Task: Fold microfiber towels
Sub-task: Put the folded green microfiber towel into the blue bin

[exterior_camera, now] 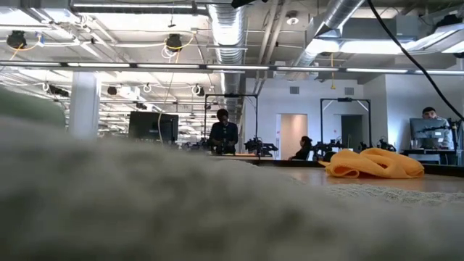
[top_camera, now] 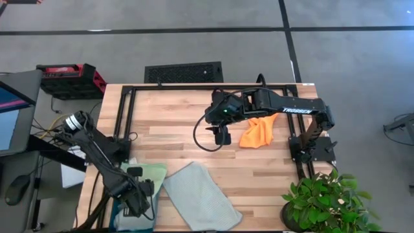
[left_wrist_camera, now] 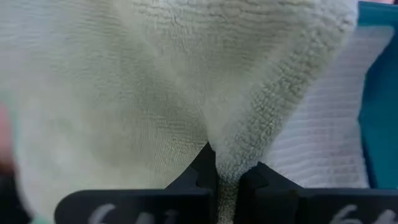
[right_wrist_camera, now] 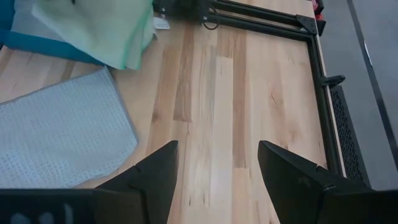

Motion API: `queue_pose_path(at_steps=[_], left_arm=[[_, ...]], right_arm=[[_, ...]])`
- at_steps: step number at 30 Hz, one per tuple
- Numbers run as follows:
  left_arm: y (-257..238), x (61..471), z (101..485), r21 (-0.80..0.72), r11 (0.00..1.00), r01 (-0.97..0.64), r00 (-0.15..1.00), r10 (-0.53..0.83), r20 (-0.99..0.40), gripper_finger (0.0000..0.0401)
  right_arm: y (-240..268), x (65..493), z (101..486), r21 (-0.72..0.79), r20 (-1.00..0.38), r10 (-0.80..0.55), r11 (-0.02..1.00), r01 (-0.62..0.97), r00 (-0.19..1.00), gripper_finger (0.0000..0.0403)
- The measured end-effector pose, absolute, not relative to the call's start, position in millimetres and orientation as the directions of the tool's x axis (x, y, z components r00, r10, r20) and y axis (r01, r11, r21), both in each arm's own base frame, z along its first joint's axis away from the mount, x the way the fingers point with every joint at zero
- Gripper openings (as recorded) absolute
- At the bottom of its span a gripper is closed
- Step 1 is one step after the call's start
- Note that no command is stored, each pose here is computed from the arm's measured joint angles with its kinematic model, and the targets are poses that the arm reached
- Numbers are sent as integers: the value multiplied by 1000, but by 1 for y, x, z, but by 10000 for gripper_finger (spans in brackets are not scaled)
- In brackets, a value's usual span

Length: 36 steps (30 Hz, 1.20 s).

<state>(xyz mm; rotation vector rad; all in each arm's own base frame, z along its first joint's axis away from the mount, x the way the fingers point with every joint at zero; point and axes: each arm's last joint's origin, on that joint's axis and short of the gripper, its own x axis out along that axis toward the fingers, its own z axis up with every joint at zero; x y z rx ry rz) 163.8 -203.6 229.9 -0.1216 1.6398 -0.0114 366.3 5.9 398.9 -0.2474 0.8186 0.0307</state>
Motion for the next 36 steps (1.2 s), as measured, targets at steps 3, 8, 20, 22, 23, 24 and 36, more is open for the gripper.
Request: queue_pose_path(at_steps=[3,8,20,22,23,24,36], left_arm=[[-211,167,224,-113,991,-68,-79,-118,-990,0],[-216,169,221,-155,978,-141,-95,-169,-981,0],[-233,163,217,-252,951,-180,-59,-267,-962,0],[-233,162,216,-247,951,-187,-61,-263,-963,0],[-234,162,216,-249,949,-193,-61,-264,-963,0],[-234,162,217,-248,948,-202,-60,-265,-962,0],[-241,154,217,-256,945,-203,-50,-271,-961,0]], right_arm=[[6,367,399,-207,-723,-68,971,-122,688,244],[6,367,399,-207,-723,-68,971,-122,687,244],[6,367,399,-207,-724,-68,971,-122,687,244],[6,367,399,-207,-724,-68,971,-122,687,244],[6,367,399,-207,-724,-68,971,-122,687,244],[6,367,399,-207,-724,-68,971,-122,687,244],[6,367,399,-207,-724,-68,971,-122,686,244]])
